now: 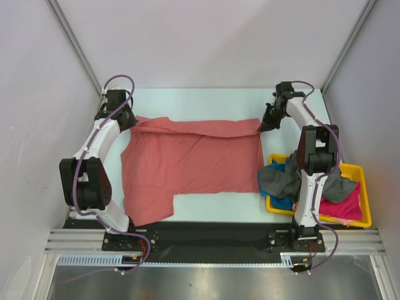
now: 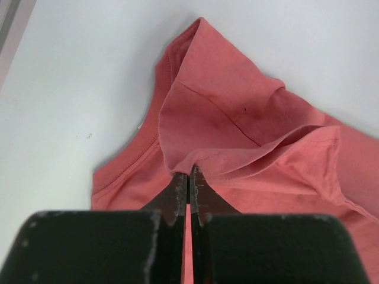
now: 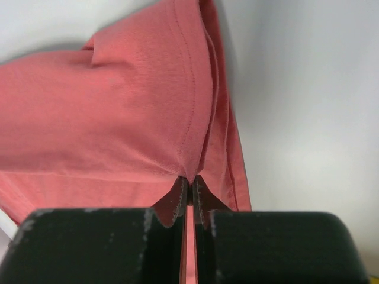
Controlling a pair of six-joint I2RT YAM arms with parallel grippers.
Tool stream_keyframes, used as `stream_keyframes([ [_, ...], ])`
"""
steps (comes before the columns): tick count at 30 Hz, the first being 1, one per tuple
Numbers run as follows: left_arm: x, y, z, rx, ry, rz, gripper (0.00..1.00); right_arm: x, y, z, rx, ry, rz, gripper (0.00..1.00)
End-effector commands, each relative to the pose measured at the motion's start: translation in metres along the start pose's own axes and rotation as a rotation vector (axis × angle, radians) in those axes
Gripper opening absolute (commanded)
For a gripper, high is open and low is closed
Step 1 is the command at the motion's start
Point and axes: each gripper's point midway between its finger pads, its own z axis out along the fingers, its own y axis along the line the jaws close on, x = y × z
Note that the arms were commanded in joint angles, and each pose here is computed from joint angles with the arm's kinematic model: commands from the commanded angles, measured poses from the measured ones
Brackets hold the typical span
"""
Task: Fold and stack the t-shirts
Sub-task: Fold the tshirt
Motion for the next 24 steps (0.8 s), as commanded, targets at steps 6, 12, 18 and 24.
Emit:
stream_keyframes([
  [6,-0.023,0.014,-0.015,-0.055,-0.077,0.007,0.00,-0.004,0.014,-0.025,0.000,-0.052,-0.043,0.05],
  [12,-0.018,0.017,-0.020,-0.057,-0.070,0.005,0.00,0.006,0.010,-0.033,0.027,-0.043,-0.049,0.05],
  [18,0.005,0.023,-0.013,-0.074,-0.021,0.003,0.00,0.020,0.002,-0.023,0.035,-0.004,-0.044,0.05],
  [24,0.018,0.020,-0.001,-0.056,0.025,0.013,0.04,0.026,-0.002,-0.016,0.048,0.013,-0.043,0.20],
])
